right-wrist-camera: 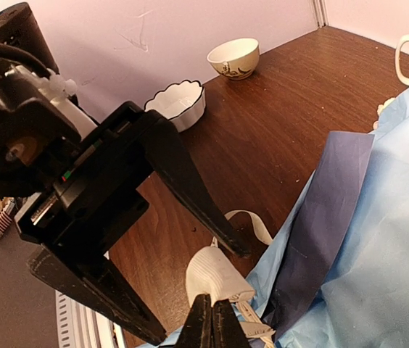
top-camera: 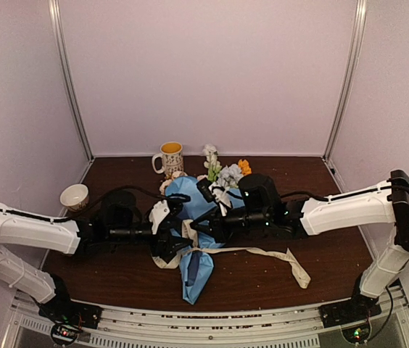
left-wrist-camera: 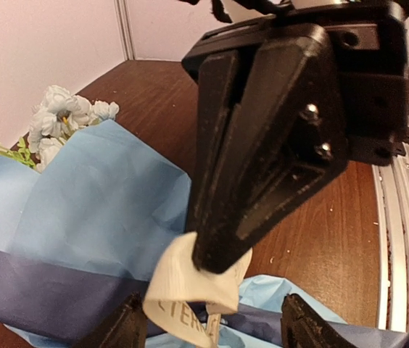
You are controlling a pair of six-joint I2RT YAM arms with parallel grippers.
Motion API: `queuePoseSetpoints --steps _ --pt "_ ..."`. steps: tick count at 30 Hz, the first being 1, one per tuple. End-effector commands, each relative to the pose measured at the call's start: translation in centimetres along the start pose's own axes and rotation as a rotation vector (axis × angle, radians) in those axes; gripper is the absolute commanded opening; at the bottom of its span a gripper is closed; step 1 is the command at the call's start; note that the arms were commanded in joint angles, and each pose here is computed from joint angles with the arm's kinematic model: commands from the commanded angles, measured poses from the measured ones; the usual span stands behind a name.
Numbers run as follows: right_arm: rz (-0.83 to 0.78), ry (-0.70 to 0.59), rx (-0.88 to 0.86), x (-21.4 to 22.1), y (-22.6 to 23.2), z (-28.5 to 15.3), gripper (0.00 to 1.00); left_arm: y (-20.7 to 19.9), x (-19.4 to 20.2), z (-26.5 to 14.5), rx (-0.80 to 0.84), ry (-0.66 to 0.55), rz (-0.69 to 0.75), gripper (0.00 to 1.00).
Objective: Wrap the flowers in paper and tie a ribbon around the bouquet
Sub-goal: Pass from the right arm to the left, then pick up the right side of the ribbon from the folded bouquet.
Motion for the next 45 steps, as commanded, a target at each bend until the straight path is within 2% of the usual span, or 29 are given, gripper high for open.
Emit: queuePoseSetpoints --steps 1,3,4,9,10,12,14,16,20,23,25,29,33,39,45 --pt "0.003 -0.039 0.015 -0.8 0.0 -0.7 0.00 0.9 -2.6 1.8 -0.039 -0.065 0.023 0.66" --pt "0.003 -0.042 0.016 -0.8 0.0 -0.8 0.00 1.0 -2.8 2.3 -0.032 -0.063 0.022 0.64" --pt "0.004 -0.044 0.018 -0.8 0.0 -0.9 0.00 0.9 -2.9 2.4 -0.021 -0.066 0.020 0.55" --pt "0.003 -0.044 0.030 -0.8 -0.1 -1.1 0.00 0.3 -3.1 2.3 0.028 -0.098 0.010 0.00" --pt "0.004 -0.047 0.041 -0.9 -0.1 -1.3 0.00 0.2 -3.0 2.3 0.031 -0.099 0.006 0.00" --pt "0.011 -0.052 0.096 -1.2 -0.6 -2.1 0.15 0.1 -2.6 2.2 0.037 -0.094 0.000 0.00" --pt "0.038 -0.044 0.236 -1.3 -2.2 -3.5 0.30 0.1 -2.4 2.1 0.035 -0.094 -0.004 0.00" --pt "0.087 0.010 0.425 -0.8 -4.3 -5.7 0.38 0.2 -2.3 2.0 0.025 -0.092 -0.006 0.00" --pt "0.210 0.261 0.884 4.2 -8.5 -12.6 0.48 0.2 -2.4 2.0 0.017 -0.088 0.005 0.00" --pt "0.316 0.444 1.049 9.5 -9.7 -17.2 0.55 0.2 -2.3 2.0 0.017 -0.086 0.009 0.00" --pt "0.388 0.494 1.055 12.3 -10.0 -19.0 0.59 0.2 -2.0 2.2 0.019 -0.079 0.008 0.00" --pt "0.537 0.516 1.028 15.3 -11.7 -20.4 0.58 0.1 -1.8 2.6 0.027 -0.064 0.005 0.00" --pt "0.563 0.595 0.970 16.9 -12.0 -19.2 0.51 -0.2 -2.1 2.4 0.034 -0.068 0.012 0.00" --pt "0.639 0.690 0.810 19.8 -11.0 -16.8 0.48 -0.2 -1.9 2.4 0.034 -0.063 0.015 0.00" --pt "0.617 0.719 0.788 19.6 -8.6 -17.1 0.50 -0.3 -2.0 2.3 0.033 -0.062 0.024 0.00"
Point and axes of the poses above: each gripper's point midway between its finger pads, its own z axis out along the fingers, its own y axis along the line the jaws close on, x = y × z, the point moved 5 cm from there along -z, back along the fingers, and after that the axes turned 8 degrees about -z, right-handed, at the moved point
